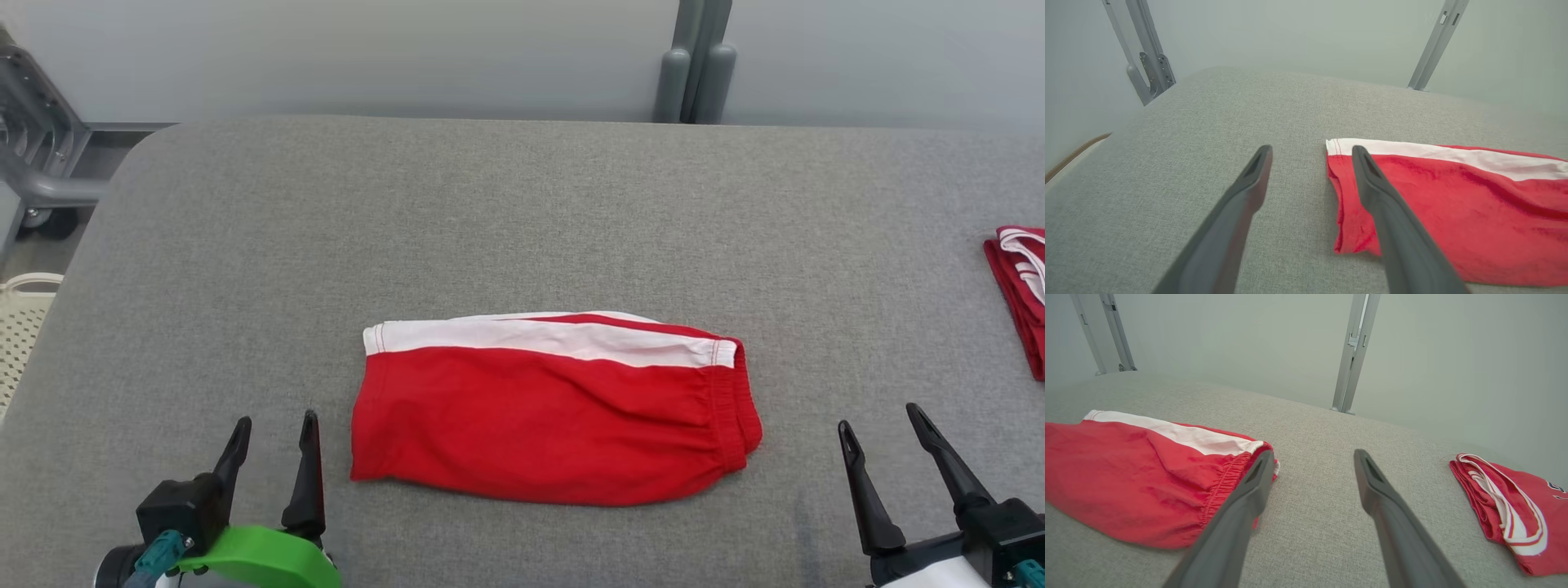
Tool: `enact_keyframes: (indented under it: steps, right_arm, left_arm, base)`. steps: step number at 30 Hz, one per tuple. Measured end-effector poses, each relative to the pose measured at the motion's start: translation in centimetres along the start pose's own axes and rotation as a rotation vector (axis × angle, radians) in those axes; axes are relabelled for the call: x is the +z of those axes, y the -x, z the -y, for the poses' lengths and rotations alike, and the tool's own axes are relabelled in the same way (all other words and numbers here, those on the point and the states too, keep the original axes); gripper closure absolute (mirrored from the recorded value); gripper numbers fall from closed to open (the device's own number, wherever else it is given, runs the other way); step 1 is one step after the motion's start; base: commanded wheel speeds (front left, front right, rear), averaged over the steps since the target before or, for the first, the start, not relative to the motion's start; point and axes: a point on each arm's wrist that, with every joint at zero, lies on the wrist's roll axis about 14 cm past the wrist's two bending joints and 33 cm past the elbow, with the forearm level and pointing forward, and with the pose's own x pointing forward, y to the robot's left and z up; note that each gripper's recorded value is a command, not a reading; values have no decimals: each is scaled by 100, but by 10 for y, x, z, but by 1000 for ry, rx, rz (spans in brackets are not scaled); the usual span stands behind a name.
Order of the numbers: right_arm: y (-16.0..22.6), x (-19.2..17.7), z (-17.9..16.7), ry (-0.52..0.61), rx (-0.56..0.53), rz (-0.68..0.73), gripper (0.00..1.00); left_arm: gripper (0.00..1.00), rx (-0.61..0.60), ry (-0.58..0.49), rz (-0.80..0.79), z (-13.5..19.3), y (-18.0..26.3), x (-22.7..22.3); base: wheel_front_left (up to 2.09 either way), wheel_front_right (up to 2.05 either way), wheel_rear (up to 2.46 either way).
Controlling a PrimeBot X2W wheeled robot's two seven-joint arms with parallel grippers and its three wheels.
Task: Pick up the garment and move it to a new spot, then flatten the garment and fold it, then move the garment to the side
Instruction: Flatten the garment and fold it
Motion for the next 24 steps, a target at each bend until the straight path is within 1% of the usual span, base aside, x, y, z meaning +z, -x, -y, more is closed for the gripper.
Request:
enact_keyframes:
  steps: [3,5,8,10,12,16,18,24]
  right_arm:
    - [0,1,-3,-3,9,3,0]
    - [-1,3,-7,-8,18,10,0]
    - [-1,5,-11,-15,22,16,0]
    - [1,5,-10,-22,12,17,0]
    - [3,5,-7,-27,-1,17,0]
    - [8,2,-1,-31,-29,7,0]
    - [11,0,-1,-42,-43,2,0]
    - [15,-6,-3,-74,-62,-14,0]
  left_arm:
    - [0,3,16,41,-1,2,9]
    - [0,-23,23,82,1,5,18]
    - [0,-1,5,105,-14,9,20]
    - [0,38,-25,120,-32,11,20]
    - [0,75,-25,121,-44,15,17]
    - [0,105,-35,121,-58,22,12]
    - [0,119,-22,130,-63,24,12]
    - [0,130,-16,137,-69,30,6]
  base:
    - [0,0,0]
    - [0,0,0]
    - [0,0,0]
    - [0,0,0]
    - [0,0,0]
    - [0,0,0]
    - [0,0,0]
    - [0,0,0]
